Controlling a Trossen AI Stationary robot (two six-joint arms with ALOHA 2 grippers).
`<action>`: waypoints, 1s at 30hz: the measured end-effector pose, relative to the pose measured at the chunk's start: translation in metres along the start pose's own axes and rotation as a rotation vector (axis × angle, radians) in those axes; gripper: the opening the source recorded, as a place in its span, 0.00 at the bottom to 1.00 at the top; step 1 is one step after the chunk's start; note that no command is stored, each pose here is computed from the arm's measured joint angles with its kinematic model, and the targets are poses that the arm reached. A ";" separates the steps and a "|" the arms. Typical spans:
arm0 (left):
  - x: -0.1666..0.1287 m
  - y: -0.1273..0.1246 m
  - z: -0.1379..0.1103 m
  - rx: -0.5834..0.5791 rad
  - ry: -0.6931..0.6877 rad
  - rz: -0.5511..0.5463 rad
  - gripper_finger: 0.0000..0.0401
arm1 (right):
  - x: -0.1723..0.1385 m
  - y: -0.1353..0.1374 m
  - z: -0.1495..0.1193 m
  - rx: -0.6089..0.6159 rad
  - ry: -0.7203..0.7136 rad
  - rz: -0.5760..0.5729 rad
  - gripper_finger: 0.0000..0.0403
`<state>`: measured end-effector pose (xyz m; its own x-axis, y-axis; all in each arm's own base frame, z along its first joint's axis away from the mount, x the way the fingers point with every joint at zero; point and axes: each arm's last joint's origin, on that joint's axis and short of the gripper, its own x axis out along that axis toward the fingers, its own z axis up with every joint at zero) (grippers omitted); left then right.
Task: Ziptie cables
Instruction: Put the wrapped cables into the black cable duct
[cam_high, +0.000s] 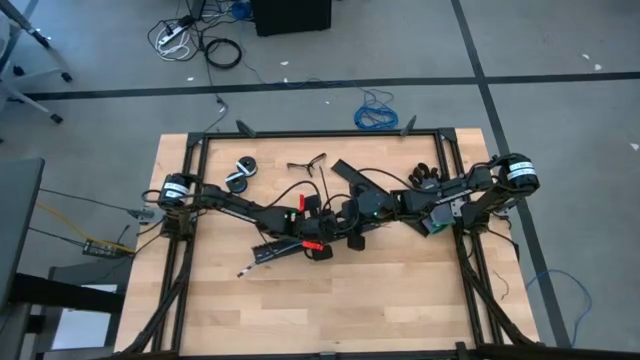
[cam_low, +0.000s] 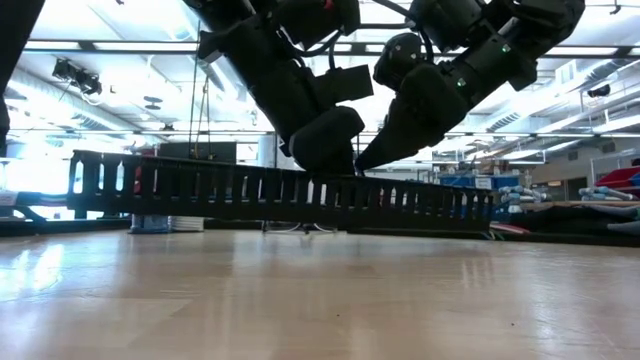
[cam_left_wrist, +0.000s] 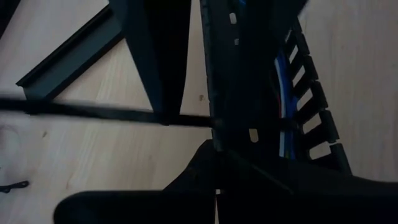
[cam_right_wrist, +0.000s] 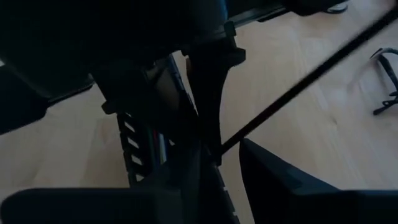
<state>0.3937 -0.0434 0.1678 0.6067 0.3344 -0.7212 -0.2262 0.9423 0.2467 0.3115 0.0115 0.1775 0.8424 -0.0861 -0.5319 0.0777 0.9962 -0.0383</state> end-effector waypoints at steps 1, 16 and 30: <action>0.000 0.000 0.000 0.000 0.000 0.000 0.00 | 0.000 0.000 0.000 0.000 0.002 0.000 0.25; 0.000 0.000 0.000 0.000 0.000 0.004 0.00 | 0.000 0.000 0.000 -0.047 0.003 -0.002 0.00; 0.000 0.000 -0.002 0.007 0.013 0.001 0.00 | -0.001 0.004 -0.008 -0.073 0.082 -0.061 0.00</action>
<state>0.3926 -0.0433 0.1666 0.5961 0.3356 -0.7294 -0.2218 0.9419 0.2521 0.3066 0.0158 0.1710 0.7906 -0.1481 -0.5942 0.0856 0.9875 -0.1322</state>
